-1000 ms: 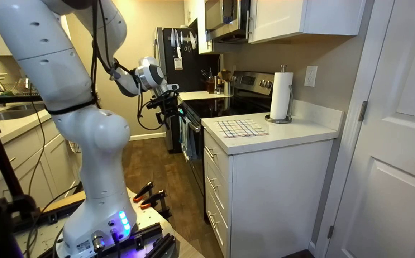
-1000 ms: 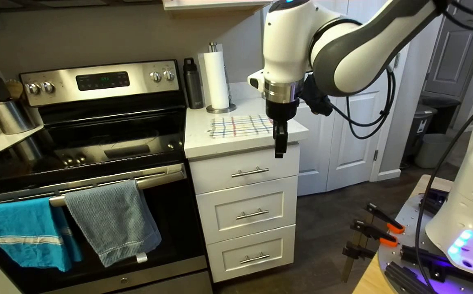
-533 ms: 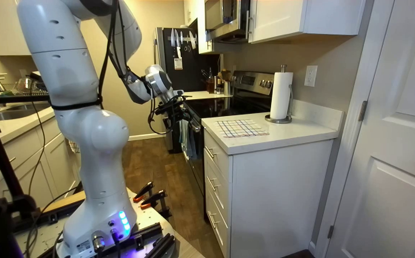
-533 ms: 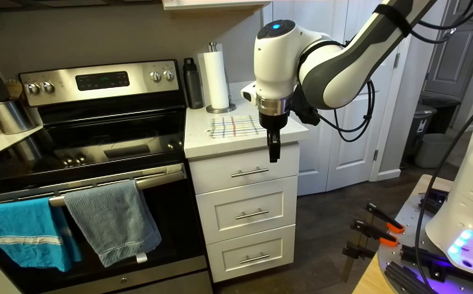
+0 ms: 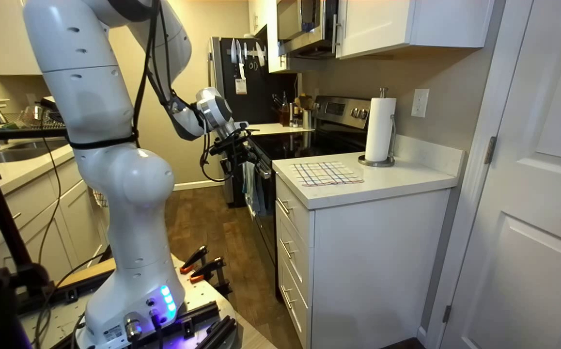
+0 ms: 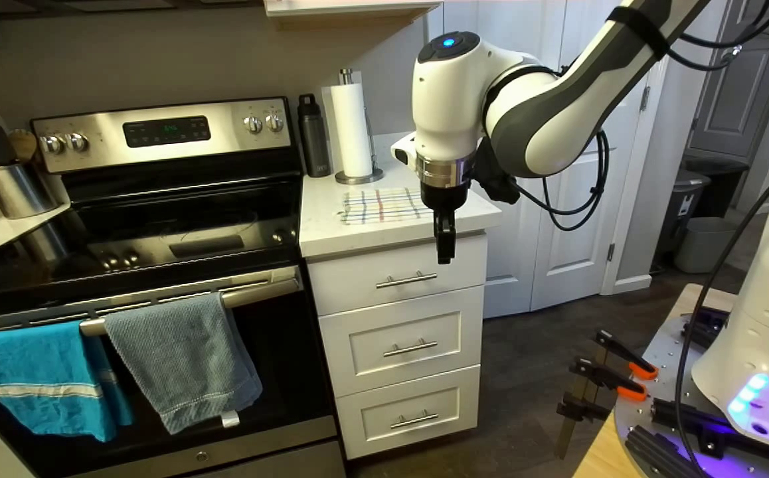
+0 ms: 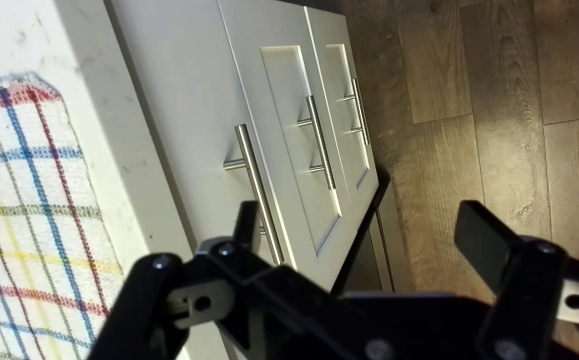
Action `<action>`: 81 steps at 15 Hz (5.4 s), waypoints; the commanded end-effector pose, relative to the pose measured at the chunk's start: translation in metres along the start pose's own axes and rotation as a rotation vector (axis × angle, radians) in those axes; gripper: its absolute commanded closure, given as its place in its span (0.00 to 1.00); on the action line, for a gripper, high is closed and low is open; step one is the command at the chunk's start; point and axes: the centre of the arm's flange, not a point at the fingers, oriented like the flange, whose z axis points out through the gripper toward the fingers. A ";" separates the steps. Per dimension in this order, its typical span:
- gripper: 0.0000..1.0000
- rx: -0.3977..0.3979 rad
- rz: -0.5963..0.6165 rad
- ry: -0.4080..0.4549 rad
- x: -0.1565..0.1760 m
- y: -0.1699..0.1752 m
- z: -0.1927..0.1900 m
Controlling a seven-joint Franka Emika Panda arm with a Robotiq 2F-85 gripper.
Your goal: Open the topmost drawer.
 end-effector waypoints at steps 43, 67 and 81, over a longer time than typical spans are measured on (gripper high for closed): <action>0.00 -0.131 0.011 0.164 0.142 -0.009 0.200; 0.00 -0.130 -0.016 0.100 0.138 -0.023 0.212; 0.00 -0.042 0.018 -0.065 0.132 -0.039 0.198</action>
